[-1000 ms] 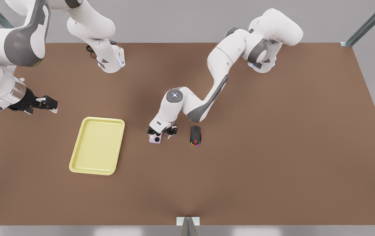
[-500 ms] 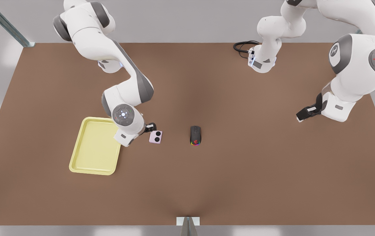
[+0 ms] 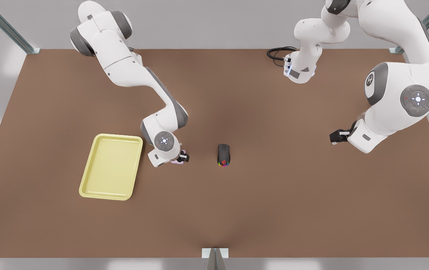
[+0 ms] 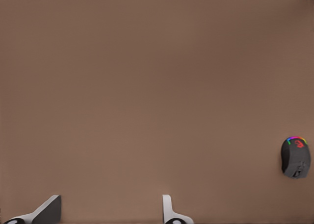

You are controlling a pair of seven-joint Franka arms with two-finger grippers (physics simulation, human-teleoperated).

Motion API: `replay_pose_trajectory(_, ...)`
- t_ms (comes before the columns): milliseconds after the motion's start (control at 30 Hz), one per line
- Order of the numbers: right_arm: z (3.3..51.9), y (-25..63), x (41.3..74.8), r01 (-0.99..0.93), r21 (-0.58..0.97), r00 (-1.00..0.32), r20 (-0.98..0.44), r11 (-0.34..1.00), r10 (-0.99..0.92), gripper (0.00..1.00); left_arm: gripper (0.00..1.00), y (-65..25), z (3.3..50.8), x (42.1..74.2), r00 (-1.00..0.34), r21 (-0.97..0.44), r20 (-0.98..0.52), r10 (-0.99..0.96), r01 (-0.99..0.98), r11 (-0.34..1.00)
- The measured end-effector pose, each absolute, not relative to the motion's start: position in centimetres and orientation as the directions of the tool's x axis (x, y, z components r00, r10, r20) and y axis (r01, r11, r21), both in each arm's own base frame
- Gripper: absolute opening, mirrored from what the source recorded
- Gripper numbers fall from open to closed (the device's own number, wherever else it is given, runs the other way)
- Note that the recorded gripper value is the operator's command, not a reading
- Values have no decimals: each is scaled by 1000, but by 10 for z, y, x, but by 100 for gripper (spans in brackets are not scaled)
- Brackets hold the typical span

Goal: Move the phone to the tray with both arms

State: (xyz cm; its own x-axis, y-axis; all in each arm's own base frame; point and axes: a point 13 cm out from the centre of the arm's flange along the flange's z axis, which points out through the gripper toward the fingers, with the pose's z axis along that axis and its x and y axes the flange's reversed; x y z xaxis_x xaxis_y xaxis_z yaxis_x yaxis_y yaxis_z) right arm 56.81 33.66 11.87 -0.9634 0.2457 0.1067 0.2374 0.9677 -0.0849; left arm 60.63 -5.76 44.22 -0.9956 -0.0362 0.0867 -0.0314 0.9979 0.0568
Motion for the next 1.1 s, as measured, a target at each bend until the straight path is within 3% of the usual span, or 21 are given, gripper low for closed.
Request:
replay_pose_trajectory(167, 69, 336, 558, 319, -62, -942, 89, 946, 324, 100, 100, -58, 440, 607, -996, 51, 93, 17, 22, 998)
replay_pose_trajectory(300, 62, 348, 563, 362, -22, -930, 59, 932, 363, 100, 100, -58, 440, 607, -994, 48, 95, 52, 56, 997)
replay_pose_trajectory(600, 49, 345, 540, 412, -16, -909, 52, 911, 413, 100, 100, -57, 437, 607, -989, 44, 103, 102, 107, 993)
replay_pose_trajectory(1100, 43, 337, 517, 367, -14, -928, 70, 930, 367, 100, 100, -59, 438, 606, -984, 40, 107, 144, 149, 988)
